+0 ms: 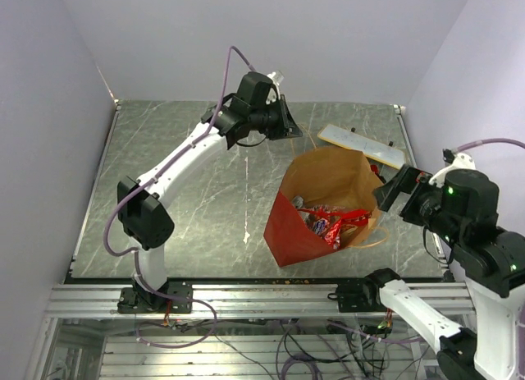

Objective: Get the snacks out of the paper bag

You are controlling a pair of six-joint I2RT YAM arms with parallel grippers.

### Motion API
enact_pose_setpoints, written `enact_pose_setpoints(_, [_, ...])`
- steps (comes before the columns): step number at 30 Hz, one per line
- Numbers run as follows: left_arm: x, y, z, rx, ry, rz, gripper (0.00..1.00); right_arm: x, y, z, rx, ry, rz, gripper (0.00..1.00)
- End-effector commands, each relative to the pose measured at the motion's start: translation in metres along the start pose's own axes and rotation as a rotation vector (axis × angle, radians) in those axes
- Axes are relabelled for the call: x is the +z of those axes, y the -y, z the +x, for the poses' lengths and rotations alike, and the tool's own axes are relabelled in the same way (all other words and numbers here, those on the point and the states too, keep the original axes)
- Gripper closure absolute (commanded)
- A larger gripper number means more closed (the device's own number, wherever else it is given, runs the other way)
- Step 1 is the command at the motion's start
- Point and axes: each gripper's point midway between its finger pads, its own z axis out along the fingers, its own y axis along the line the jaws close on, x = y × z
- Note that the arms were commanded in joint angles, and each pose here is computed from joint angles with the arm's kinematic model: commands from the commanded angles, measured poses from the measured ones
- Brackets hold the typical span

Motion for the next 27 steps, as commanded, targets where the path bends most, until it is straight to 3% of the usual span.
enact_pose_setpoints(1, [-0.018, 0.008, -0.01, 0.026, 0.01, 0.028, 0.93, -0.009, -0.002, -0.007, 0.069, 0.077, -0.036, 0.0])
enact_pose_setpoints(11, [-0.06, 0.007, -0.009, 0.018, 0.043, 0.016, 0.93, -0.004, -0.037, 0.005, 0.003, -0.057, -0.195, 0.0])
enact_pose_setpoints(27, [-0.151, -0.072, -0.017, -0.055, 0.132, -0.166, 0.93, 0.023, -0.04, 0.02, -0.044, -0.174, -0.172, 0.0])
